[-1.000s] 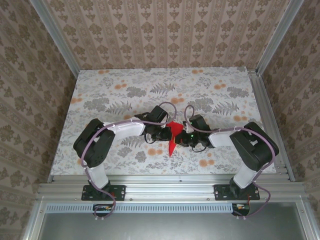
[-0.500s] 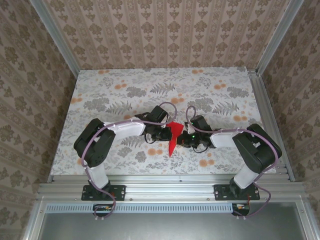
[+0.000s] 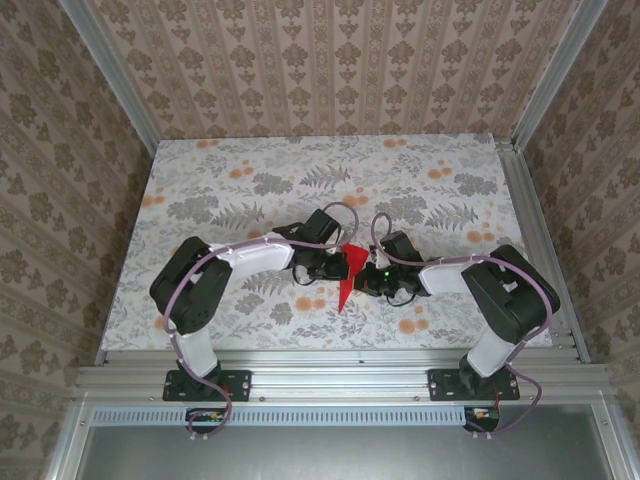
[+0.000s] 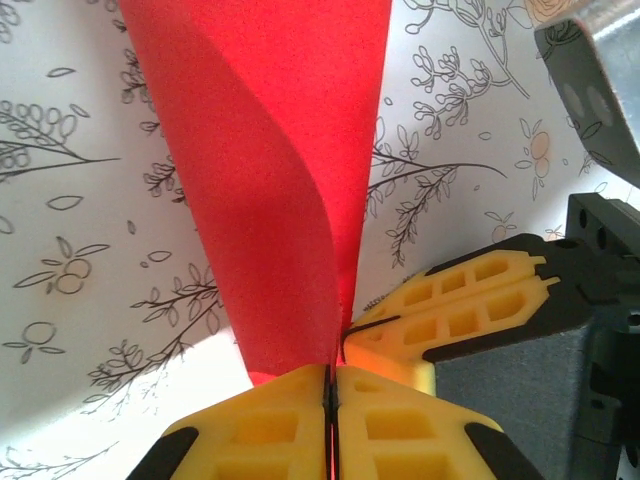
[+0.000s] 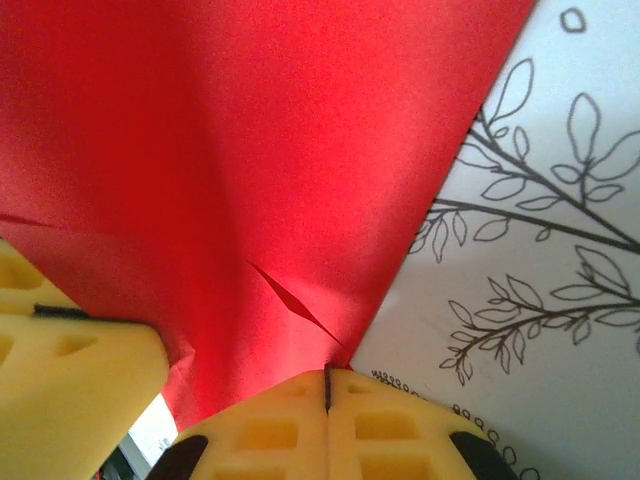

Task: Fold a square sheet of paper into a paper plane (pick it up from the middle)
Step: Fold the wing for the fifth time at the center of the table.

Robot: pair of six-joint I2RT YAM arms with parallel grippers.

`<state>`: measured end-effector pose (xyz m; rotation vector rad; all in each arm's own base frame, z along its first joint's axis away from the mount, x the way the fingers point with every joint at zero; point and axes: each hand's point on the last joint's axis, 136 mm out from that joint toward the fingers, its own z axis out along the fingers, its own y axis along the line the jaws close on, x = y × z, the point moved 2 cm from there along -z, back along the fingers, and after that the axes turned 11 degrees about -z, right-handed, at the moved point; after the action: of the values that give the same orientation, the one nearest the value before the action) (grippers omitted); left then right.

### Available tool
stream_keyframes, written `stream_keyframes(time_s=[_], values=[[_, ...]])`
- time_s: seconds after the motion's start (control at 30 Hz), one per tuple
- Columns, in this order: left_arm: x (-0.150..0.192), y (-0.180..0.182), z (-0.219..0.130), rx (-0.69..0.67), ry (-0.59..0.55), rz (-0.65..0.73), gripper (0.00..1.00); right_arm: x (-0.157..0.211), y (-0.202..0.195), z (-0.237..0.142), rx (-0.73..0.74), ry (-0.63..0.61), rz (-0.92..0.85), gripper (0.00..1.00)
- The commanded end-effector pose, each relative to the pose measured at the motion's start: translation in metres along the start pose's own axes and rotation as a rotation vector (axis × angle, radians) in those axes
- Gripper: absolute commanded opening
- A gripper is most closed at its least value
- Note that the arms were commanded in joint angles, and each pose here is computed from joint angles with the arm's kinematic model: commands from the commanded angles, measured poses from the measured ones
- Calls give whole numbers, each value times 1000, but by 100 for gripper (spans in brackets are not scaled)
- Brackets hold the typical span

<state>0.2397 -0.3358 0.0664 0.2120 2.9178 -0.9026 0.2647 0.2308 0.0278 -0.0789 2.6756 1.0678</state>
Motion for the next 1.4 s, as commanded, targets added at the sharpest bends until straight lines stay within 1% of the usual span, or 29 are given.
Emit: stream_keyframes(time_s=[0.0, 0.67, 0.83, 1.1, 1.37], values=[[3, -3, 8, 0, 34, 18, 10, 8, -15, 6, 40, 21, 12, 2], [6, -5, 23, -4, 86, 49, 11, 5, -12, 6, 10, 2, 10, 2], [9, -1, 26, -28, 110, 70, 12, 5, -11, 5, 6, -2, 6, 2], [13, 8, 28, -59, 130, 91, 13, -2, -4, -3, -29, -40, 1, 2], [14, 7, 33, -44, 140, 97, 16, -11, 2, -18, -69, -90, 15, 2]])
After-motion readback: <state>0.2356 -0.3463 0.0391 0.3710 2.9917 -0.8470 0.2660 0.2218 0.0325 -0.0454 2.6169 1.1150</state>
